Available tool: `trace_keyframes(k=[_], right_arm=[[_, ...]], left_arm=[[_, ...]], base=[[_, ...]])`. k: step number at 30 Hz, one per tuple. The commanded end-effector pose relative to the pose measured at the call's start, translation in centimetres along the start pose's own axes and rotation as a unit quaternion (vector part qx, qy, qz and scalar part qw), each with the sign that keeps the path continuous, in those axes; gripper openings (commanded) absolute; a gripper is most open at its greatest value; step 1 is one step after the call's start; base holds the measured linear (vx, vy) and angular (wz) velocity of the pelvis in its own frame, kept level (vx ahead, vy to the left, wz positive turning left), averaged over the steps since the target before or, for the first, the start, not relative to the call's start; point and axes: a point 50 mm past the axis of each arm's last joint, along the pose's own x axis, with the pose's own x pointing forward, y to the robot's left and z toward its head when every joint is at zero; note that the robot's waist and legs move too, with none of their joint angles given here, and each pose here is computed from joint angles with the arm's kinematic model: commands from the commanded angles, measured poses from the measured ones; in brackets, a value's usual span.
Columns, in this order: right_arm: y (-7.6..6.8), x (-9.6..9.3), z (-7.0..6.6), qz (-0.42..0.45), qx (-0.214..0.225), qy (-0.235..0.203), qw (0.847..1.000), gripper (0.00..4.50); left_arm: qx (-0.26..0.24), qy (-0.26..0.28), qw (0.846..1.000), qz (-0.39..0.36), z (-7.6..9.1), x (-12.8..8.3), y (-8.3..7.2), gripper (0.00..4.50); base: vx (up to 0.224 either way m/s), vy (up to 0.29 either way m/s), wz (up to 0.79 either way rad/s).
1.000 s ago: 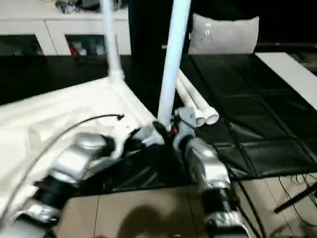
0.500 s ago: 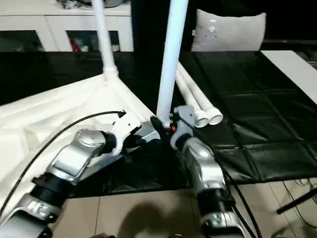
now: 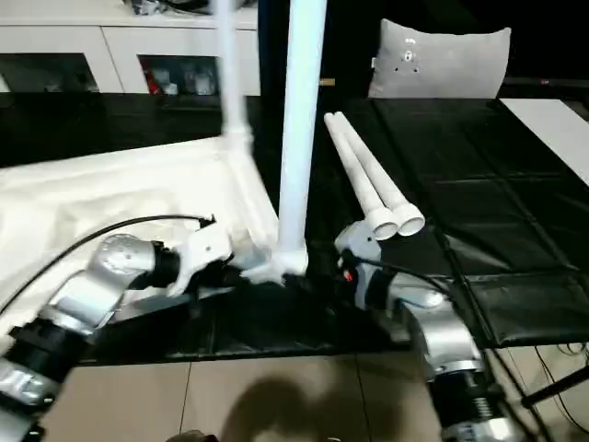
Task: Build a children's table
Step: Rotate leg to tighten
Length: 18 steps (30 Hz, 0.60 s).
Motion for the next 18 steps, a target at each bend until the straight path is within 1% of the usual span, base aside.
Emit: trace_keyframes(k=[1, 3, 4, 5, 6, 7, 9, 10, 11, 13, 14, 15, 18], right_arm=[[0.1, 0.0, 1.4, 0.053, -0.024, -0.005, 0.998, 4.43], [0.1, 0.0, 1.4, 0.072, -0.035, 0.005, 0.997, 4.43], [0.1, 0.0, 1.4, 0.072, -0.035, 0.005, 0.997, 4.28], [0.2, 0.0, 1.4, 0.091, -0.039, 0.016, 0.995, 4.17], [0.2, 0.0, 1.4, 0.091, -0.039, 0.016, 0.995, 4.10], [0.3, 0.0, 1.3, 0.111, -0.045, 0.030, 0.992, 4.07], [0.4, 0.1, 1.2, 0.129, -0.049, 0.039, 0.990, 3.84], [0.4, 0.1, 1.2, 0.133, -0.049, 0.041, 0.989, 3.84], [0.5, 0.1, 1.2, 0.136, -0.050, 0.043, 0.988, 3.68], [0.5, 0.3, 1.1, 0.143, -0.051, 0.045, 0.987, 3.53], [0.6, 0.4, 1.1, 0.145, -0.052, 0.045, 0.987, 3.53], [0.6, 0.5, 1.1, 0.146, -0.053, 0.045, 0.987, 3.29], [0.6, 0.9, 1.2, 0.146, -0.054, 0.041, 0.987, 3.17]], left_arm=[[0.052, 0.003, 0.997, -0.053, 0.8, -0.2, -0.3, 0.00], [0.062, 0.008, 0.996, -0.069, 0.6, -0.4, -0.4, 0.00], [0.062, 0.008, 0.996, -0.069, 0.6, -0.4, -0.4, 0.00], [0.069, 0.017, 0.994, -0.082, 0.3, -0.7, -0.4, 0.00], [0.069, 0.017, 0.994, -0.082, 0.3, -0.7, -0.4, 0.00], [0.077, 0.028, 0.992, -0.097, 0.1, -0.9, -0.4, 0.00], [0.085, 0.032, 0.990, -0.106, -0.1, -1.1, -0.3, 0.00], [0.087, 0.032, 0.990, -0.108, -0.1, -1.1, -0.3, 0.00], [0.088, 0.033, 0.990, -0.109, -0.1, -1.2, -0.3, 0.00], [0.092, 0.033, 0.989, -0.114, -0.1, -1.2, -0.3, 0.00], [0.094, 0.034, 0.988, -0.116, -0.1, -1.2, -0.2, 0.00], [0.095, 0.034, 0.988, -0.117, 0.0, -1.2, -0.2, 0.00], [0.101, 0.032, 0.987, -0.120, 0.1, -1.0, -0.2, 0.00]], base=[[0.000, 0.000, 0.00], [0.000, 0.000, 0.00], [0.000, 0.000, 0.00], [0.000, 0.000, 0.00], [0.000, 0.000, 0.00], [0.000, 0.000, 0.00], [0.000, 0.000, 0.00], [0.000, 0.000, 0.00], [0.000, 0.000, 0.00], [0.000, 0.000, 0.00], [0.000, 0.000, 0.00], [0.000, 0.000, 0.00], [0.000, 0.000, 0.00]])
